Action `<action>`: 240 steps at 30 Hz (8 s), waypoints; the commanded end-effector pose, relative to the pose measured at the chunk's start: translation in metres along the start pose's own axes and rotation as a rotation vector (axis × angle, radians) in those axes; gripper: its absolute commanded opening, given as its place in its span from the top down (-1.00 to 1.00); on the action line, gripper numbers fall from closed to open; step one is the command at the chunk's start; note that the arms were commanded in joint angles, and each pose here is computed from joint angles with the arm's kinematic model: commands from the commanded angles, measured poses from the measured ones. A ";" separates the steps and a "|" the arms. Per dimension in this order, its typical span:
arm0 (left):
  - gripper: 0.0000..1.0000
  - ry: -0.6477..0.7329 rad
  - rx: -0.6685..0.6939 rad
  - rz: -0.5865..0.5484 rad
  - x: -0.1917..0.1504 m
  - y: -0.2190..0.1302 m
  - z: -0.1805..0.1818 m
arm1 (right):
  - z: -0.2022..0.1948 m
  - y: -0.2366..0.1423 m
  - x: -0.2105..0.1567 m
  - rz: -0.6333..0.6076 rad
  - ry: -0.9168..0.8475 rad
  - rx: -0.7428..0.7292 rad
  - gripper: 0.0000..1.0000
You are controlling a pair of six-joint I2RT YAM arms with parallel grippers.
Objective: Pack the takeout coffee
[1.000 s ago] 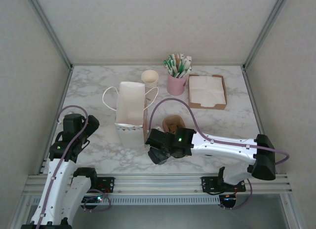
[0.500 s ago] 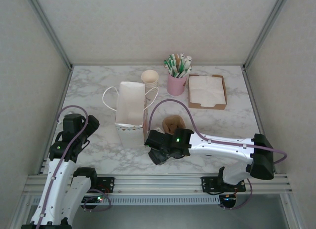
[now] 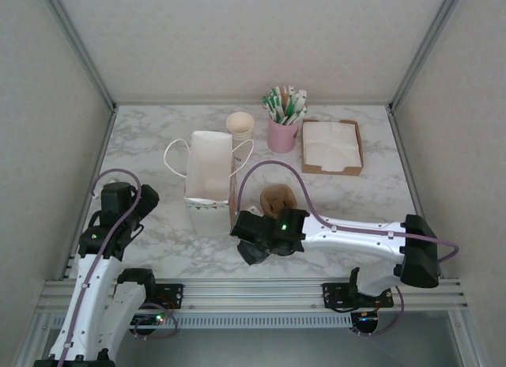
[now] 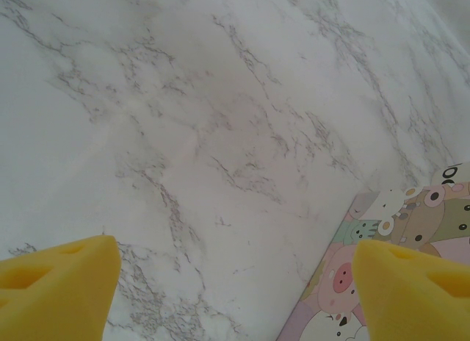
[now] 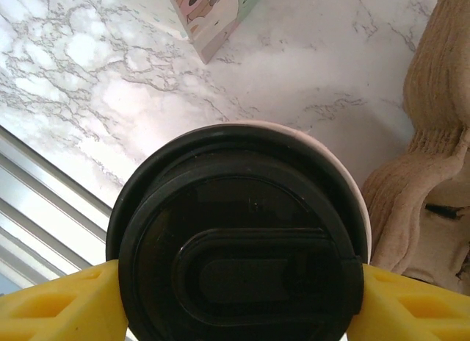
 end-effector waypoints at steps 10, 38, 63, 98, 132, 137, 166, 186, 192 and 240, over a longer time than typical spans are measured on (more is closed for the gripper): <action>-0.65 -0.002 0.023 -0.011 0.001 -0.001 0.005 | -0.014 0.005 -0.015 0.103 -0.081 -0.179 -0.43; -0.64 -0.004 0.017 -0.010 0.001 -0.002 0.004 | -0.004 0.050 -0.061 0.283 0.170 -0.064 -0.30; -0.64 -0.009 0.007 -0.010 -0.001 -0.002 0.004 | -0.018 0.064 -0.075 0.232 0.155 -0.359 -0.16; -0.63 -0.009 -0.003 -0.009 0.001 -0.006 0.002 | 0.001 0.006 0.019 -0.067 0.300 -0.176 -0.56; -0.52 0.077 -0.096 0.091 0.003 -0.016 -0.022 | -0.119 -0.016 -0.004 -0.072 0.230 0.022 -0.16; -0.53 0.090 -0.109 0.100 0.005 -0.020 -0.026 | -0.119 0.005 0.006 -0.042 0.175 0.004 -0.15; -0.53 0.082 -0.131 0.083 0.013 -0.032 -0.032 | -0.136 0.052 0.019 0.083 0.162 -0.099 -0.04; -0.51 0.058 -0.113 0.093 0.006 -0.023 -0.026 | -0.136 0.056 0.014 0.097 0.176 -0.100 0.14; -0.51 0.050 -0.104 0.101 0.003 -0.018 -0.024 | -0.135 0.057 0.013 0.105 0.179 -0.092 0.10; -0.18 -0.063 -0.052 0.387 -0.091 0.062 -0.003 | -0.163 -0.138 0.080 -0.274 0.443 -0.230 0.25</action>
Point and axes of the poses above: each hand's point on the last joint's axis, 136 mm out from that joint toward the fingers, its own y axis out along the fingers, its own z axis along the line the jaws close on, x = y × z, the point moved 5 cm from there along -y, back along the fingers, and after that the axes turned 3 degrees about -y, right-handed, at the moved point
